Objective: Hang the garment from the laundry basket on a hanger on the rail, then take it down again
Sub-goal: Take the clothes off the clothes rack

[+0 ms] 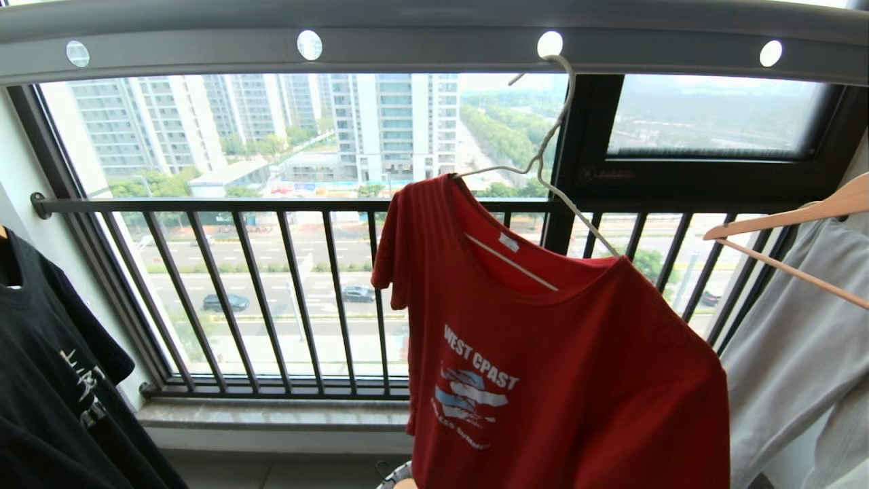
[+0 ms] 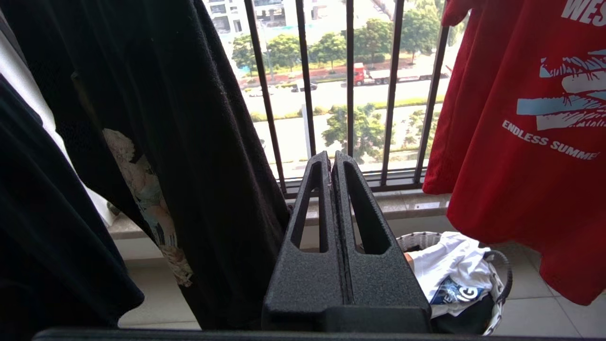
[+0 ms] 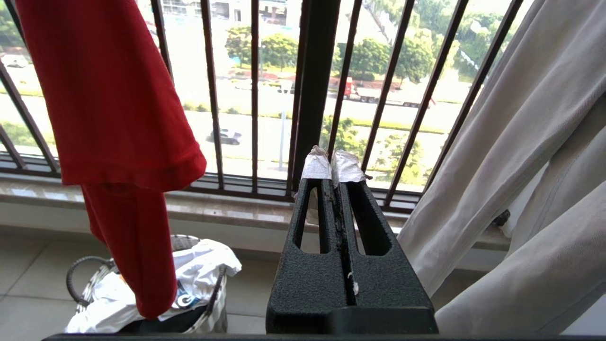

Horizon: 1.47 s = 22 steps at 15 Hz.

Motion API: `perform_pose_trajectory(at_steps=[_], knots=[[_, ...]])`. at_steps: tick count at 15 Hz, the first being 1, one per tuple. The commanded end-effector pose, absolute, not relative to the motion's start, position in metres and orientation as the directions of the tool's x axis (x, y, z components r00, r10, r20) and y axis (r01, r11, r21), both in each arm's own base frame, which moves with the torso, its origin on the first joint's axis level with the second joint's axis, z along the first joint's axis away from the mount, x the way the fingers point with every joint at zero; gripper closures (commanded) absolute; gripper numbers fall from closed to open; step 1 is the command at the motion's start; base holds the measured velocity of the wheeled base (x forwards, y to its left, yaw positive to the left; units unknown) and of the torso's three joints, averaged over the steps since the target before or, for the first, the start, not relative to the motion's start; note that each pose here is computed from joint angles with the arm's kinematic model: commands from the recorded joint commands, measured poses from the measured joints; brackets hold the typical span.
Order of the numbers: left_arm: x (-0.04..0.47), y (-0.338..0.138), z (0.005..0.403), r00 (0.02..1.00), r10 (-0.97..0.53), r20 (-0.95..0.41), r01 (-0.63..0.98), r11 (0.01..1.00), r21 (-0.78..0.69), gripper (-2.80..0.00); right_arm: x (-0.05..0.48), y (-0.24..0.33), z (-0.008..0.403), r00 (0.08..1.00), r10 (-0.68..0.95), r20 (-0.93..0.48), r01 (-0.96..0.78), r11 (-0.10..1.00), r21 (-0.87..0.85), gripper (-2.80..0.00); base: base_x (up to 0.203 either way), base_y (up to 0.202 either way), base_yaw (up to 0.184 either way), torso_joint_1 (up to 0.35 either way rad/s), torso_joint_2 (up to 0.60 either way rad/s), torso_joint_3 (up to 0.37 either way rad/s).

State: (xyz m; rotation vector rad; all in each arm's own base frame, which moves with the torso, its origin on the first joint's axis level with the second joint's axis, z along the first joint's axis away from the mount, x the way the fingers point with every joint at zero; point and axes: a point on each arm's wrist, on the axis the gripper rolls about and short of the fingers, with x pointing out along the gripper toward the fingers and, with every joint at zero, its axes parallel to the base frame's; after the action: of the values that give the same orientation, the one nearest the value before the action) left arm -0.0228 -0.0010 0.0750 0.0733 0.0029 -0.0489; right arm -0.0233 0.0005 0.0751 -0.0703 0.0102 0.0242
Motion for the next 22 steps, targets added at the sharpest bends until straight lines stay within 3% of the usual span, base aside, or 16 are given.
perform_pose_trajectory(at_steps=[1,5,8,14,19,22], knots=[[-0.023,-0.001,0.075,0.999,-0.049,-0.006,0.049,0.996,0.073,0.00,-0.023,0.000,0.075,1.000,0.025,-0.012,-0.025,0.997,-0.070,0.00,0.000,0.000,0.000,0.000,0.00,0.000],[-0.023,-0.001,0.075,0.999,-0.049,-0.006,0.049,0.996,0.073,0.00,-0.024,0.000,0.076,1.000,0.022,-0.006,-0.022,0.998,-0.060,0.00,0.000,0.000,0.000,0.000,0.00,0.000],[-0.023,-0.001,0.075,0.999,-0.049,-0.006,0.049,0.996,0.073,0.00,-0.032,0.000,0.103,0.997,0.013,0.070,-0.009,0.998,-0.059,0.00,0.000,0.000,0.000,0.000,0.00,0.000],[-0.023,-0.001,0.075,0.999,-0.049,-0.005,0.049,0.996,0.073,0.00,-0.017,0.000,0.191,1.000,0.024,0.016,-0.023,0.998,-0.057,0.00,0.000,0.000,0.000,0.000,0.00,0.000],[-0.023,-0.001,0.075,0.999,-0.049,-0.005,0.049,0.996,0.073,0.00,0.017,0.001,0.293,0.998,0.065,0.013,-0.065,0.996,-0.059,0.00,0.000,0.000,0.000,0.000,0.00,0.000],[-0.023,-0.001,0.075,0.999,-0.049,-0.006,0.049,0.996,0.073,0.00,0.052,0.004,0.336,0.984,0.152,-0.095,-0.156,0.987,-0.044,0.00,0.000,0.000,0.000,0.000,0.00,0.000]])
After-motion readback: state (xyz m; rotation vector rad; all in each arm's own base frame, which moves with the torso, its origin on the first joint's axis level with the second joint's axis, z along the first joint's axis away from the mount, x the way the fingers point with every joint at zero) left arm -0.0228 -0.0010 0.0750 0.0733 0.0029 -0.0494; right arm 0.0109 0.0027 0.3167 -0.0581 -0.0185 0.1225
